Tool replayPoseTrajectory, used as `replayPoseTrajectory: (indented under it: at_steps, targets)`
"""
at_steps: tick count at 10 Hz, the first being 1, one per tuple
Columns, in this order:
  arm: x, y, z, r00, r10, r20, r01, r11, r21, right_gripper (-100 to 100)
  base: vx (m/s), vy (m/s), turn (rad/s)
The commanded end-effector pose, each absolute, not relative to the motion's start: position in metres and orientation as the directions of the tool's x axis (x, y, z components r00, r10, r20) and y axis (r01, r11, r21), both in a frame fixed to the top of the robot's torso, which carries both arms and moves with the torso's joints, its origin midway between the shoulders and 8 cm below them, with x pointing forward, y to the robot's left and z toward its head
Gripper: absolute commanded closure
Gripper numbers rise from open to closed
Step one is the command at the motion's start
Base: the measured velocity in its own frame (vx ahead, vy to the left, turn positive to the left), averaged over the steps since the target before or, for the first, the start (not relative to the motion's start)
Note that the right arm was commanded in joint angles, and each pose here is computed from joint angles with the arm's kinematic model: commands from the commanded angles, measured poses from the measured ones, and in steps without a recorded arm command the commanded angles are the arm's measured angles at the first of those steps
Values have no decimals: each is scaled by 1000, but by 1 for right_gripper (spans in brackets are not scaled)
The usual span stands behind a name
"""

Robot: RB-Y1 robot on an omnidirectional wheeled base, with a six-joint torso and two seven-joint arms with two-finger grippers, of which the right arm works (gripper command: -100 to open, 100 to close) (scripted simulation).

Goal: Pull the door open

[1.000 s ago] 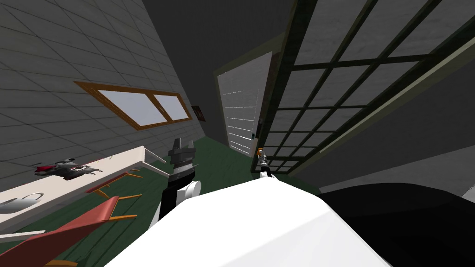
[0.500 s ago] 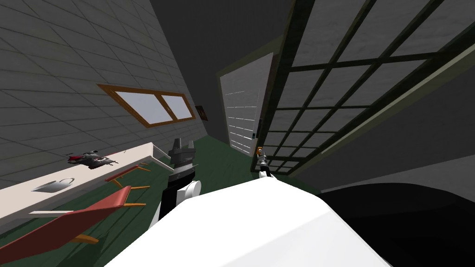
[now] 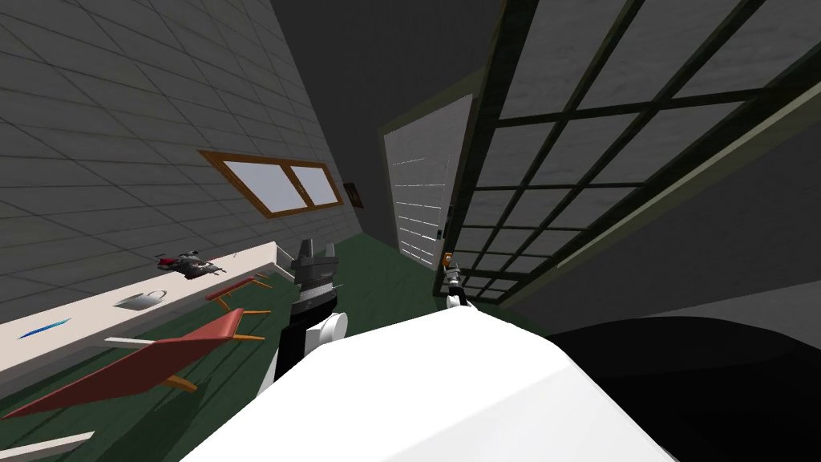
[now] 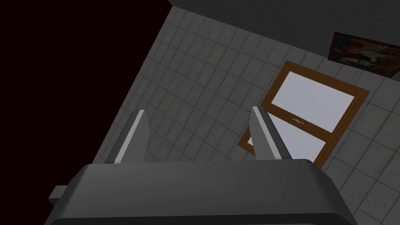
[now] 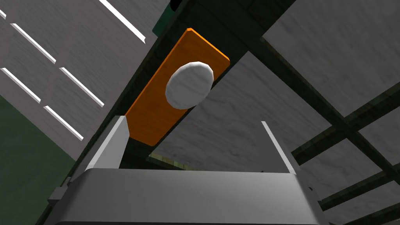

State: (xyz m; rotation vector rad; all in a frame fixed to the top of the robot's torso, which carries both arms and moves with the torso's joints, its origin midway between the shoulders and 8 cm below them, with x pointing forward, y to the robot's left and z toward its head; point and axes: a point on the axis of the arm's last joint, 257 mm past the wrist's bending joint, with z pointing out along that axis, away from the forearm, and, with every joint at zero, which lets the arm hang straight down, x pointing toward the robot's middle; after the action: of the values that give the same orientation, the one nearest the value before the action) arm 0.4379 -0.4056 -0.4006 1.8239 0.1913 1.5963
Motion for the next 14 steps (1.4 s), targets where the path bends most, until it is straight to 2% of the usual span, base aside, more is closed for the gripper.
replayPoseTrajectory:
  at_steps: [1,14]
  targets:
    - [439,-405,-400,212,485,849,-342,-777,529,-100,-53,-25,79]
    - [446,-397,-398,62,133,989,-423,-894,147,-100,-73,-25,73]
